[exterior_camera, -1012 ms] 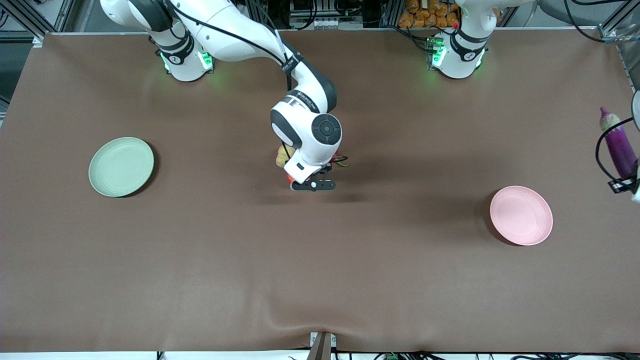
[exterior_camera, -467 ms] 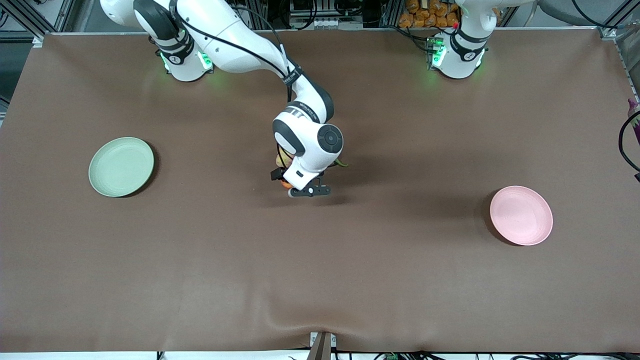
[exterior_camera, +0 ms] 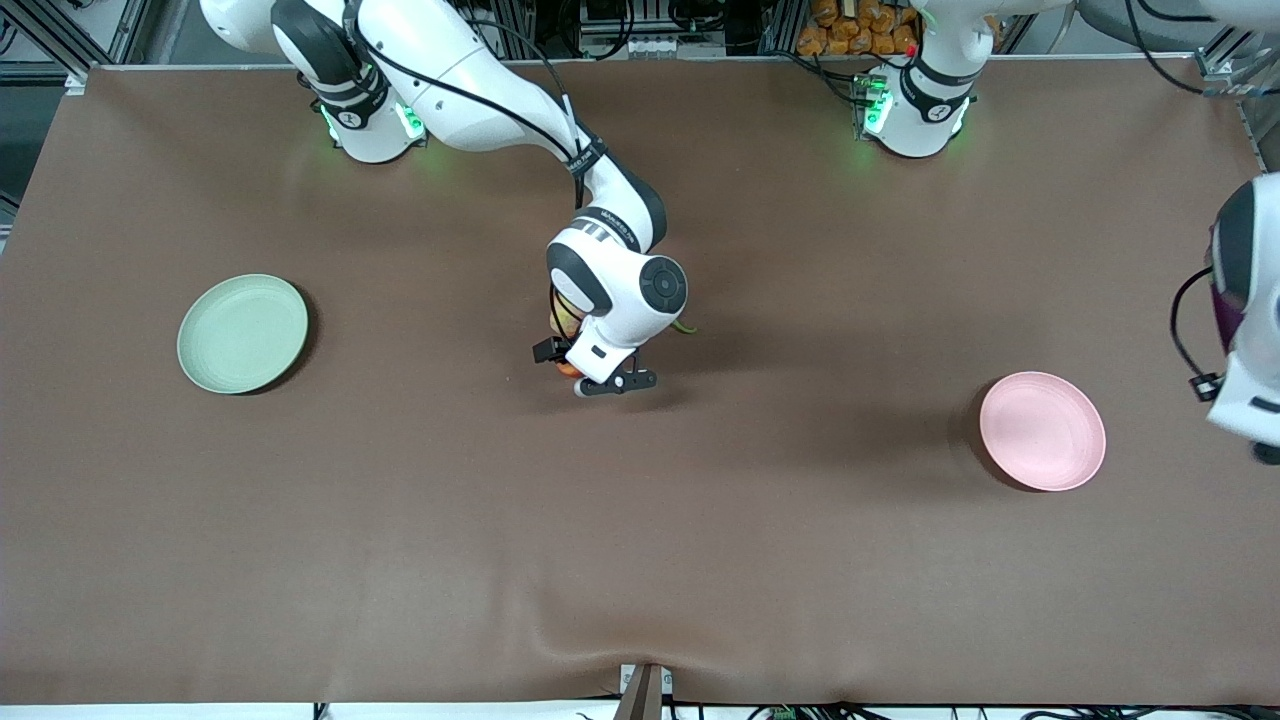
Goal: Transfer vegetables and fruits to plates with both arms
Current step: 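Place the apple on the green plate while the left gripper lowers eggplant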
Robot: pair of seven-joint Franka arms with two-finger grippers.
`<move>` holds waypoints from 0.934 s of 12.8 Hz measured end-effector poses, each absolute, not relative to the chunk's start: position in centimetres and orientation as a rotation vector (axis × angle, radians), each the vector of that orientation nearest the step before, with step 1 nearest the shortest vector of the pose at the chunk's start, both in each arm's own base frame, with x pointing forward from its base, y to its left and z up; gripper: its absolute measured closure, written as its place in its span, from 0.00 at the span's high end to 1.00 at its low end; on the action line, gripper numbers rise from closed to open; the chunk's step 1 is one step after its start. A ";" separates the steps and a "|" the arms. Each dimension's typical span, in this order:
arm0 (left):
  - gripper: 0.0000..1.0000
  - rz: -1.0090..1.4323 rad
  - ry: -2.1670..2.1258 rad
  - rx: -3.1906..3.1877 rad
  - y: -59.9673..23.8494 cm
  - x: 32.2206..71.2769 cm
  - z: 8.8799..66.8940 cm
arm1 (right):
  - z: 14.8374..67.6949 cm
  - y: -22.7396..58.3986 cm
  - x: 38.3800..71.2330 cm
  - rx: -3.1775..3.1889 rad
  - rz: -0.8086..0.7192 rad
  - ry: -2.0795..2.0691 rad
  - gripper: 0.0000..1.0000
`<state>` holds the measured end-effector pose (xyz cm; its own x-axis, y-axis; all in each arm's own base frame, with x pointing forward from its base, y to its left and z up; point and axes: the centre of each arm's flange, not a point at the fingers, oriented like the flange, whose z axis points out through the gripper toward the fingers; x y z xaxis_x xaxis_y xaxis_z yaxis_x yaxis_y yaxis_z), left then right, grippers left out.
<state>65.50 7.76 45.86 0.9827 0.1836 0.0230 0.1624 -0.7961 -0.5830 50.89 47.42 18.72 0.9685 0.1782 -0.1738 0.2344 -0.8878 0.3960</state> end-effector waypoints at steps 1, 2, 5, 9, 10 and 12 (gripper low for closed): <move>0.38 0.063 -0.224 -2.522 7.8 65.7 45.1 | 19.1 46.6 51.6 2.683 -0.208 0.301 0.93; 0.38 0.086 -0.206 -2.537 7.7 65.9 43.9 | 20.2 45.8 52.8 2.681 -0.237 0.301 0.93; 0.38 0.090 -0.163 -2.582 7.1 67.5 39.6 | 27.4 40.8 58.5 2.738 -0.392 0.340 0.93; 0.38 0.020 -0.161 -2.743 9.1 69.9 36.5 | 38.3 27.1 65.5 2.823 -0.484 0.453 0.92; 0.38 0.004 -0.169 -2.789 9.5 70.3 35.8 | 40.0 23.4 66.1 2.831 -0.534 0.430 0.92; 0.38 -0.019 -0.172 -2.826 9.6 71.1 34.1 | 41.3 15.8 66.9 2.852 -0.630 0.344 0.92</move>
<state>71.11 9.58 34.06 0.9927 0.1163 0.0319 0.1204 -0.9452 -0.3036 66.86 15.85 41.34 0.8821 0.1816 -0.4346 0.2672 -0.9528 0.1440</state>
